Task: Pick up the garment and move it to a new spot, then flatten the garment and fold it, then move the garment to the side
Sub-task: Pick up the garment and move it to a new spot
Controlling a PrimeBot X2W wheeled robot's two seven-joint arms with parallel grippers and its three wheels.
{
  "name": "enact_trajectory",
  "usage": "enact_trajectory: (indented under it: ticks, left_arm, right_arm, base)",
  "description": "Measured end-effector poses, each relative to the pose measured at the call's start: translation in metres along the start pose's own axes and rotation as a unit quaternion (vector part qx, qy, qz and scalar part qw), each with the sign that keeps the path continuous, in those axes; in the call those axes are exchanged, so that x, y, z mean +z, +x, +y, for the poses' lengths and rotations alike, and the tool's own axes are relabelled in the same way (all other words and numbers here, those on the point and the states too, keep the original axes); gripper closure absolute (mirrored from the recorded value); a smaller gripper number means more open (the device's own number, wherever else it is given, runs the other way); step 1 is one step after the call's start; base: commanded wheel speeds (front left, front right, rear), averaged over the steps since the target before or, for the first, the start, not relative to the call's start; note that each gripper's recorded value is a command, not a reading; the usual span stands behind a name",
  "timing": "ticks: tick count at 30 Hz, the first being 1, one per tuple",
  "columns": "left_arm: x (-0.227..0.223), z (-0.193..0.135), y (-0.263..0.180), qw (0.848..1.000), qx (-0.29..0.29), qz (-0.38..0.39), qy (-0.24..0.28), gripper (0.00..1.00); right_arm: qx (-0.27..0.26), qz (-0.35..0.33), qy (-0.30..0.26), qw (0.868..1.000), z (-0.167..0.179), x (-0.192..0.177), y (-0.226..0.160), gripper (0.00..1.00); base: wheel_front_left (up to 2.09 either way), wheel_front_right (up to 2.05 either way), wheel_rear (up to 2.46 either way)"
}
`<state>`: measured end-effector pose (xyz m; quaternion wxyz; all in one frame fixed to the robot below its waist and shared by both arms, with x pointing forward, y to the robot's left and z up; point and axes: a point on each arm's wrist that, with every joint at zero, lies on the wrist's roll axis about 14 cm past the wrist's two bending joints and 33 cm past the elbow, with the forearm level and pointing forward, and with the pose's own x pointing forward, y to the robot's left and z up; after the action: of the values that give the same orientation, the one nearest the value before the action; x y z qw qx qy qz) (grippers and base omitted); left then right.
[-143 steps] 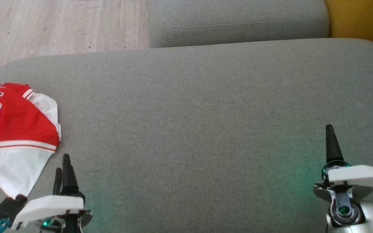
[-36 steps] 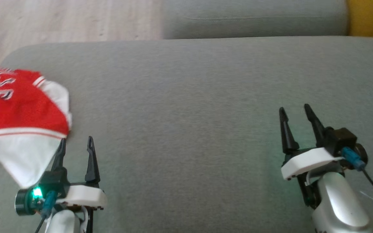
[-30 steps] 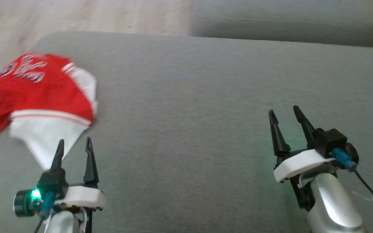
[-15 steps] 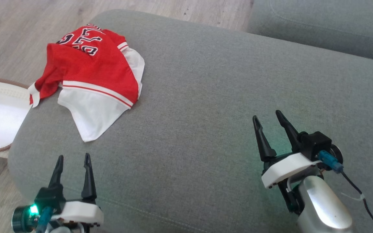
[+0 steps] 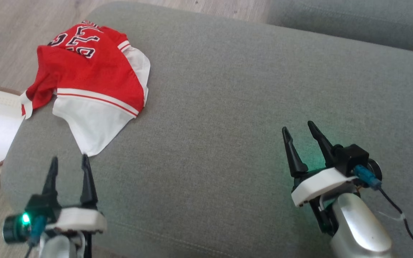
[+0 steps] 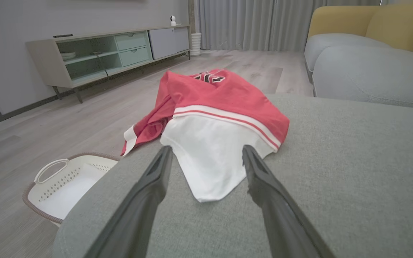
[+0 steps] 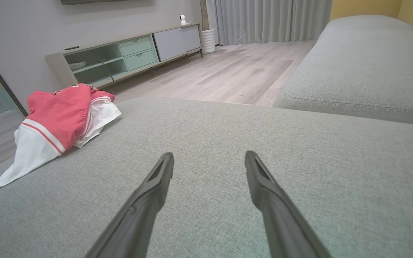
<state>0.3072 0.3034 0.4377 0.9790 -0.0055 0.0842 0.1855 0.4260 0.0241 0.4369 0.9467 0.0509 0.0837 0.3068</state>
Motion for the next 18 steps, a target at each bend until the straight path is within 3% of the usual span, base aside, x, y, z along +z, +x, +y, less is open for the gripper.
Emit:
enact_trajectory:
  ticks: [9,18]
  left_arm:
    - [0.060,0.001,0.049,0.996,-0.018,-0.073,0.040,0.00]
    - [0.085,0.013,0.119,0.992,-0.029,-0.074,0.100,0.00]
  right_arm:
    - [-0.003,0.001,0.009,1.000,-0.010,-0.006,0.015,0.00]
    - [-0.015,-0.008,0.006,1.000,-0.035,-0.005,0.027,0.00]
  base:
    - [0.00,0.00,0.00]
    - [0.00,0.00,0.00]
